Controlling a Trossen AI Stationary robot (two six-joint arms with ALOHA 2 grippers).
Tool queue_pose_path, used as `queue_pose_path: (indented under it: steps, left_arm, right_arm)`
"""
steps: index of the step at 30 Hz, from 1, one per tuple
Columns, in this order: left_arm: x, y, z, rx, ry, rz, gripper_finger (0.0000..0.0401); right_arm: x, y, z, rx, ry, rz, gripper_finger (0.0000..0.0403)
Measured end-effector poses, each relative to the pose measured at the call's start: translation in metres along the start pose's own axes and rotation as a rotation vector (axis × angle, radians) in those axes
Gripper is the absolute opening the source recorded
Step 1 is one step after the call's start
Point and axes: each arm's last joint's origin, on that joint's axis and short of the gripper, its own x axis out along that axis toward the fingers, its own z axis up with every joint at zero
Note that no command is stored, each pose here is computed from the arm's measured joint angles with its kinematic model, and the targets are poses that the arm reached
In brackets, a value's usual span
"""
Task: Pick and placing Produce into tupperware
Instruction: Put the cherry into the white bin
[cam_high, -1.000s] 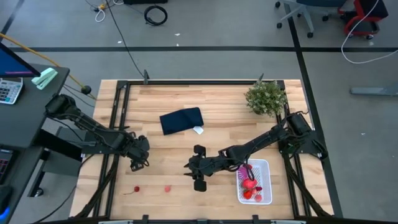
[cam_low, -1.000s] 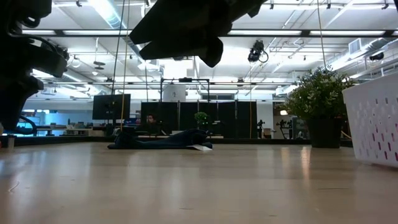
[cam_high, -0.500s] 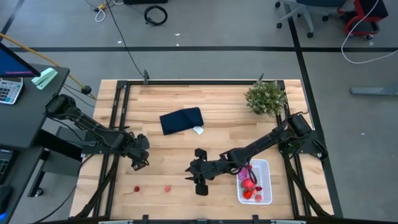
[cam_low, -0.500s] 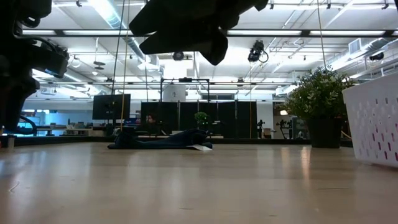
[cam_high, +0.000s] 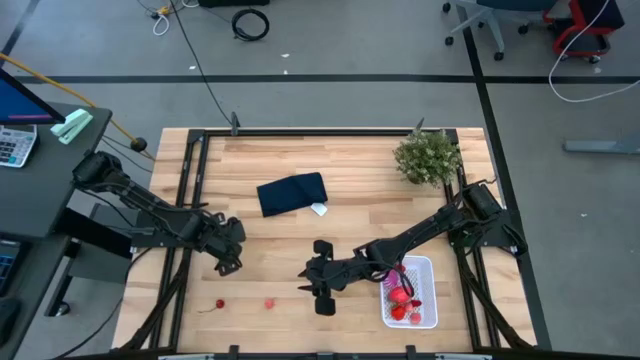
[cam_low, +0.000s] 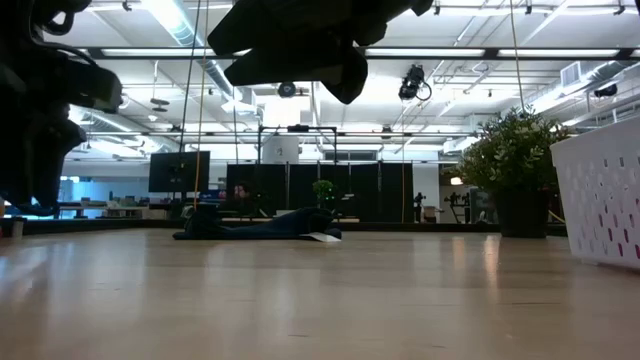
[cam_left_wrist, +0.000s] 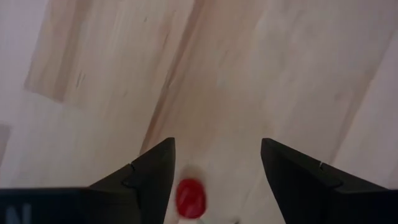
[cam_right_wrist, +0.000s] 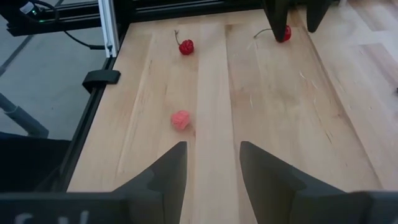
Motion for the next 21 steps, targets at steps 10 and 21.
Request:
queue_pose_path:
  steps: [10, 21]
  left_arm:
    - [0.002, -0.003, 0.002, 0.035, -0.013, -0.012, 0.0223]
    - [0.031, -0.010, -0.004, 0.160, 0.116, 0.117, 0.0251]
  right_arm:
    - [0.000, 0.000, 0.000, -0.002, 0.000, -0.001, 0.0157]
    - [0.000, 0.000, 0.000, -0.002, 0.001, -0.001, 0.0157]
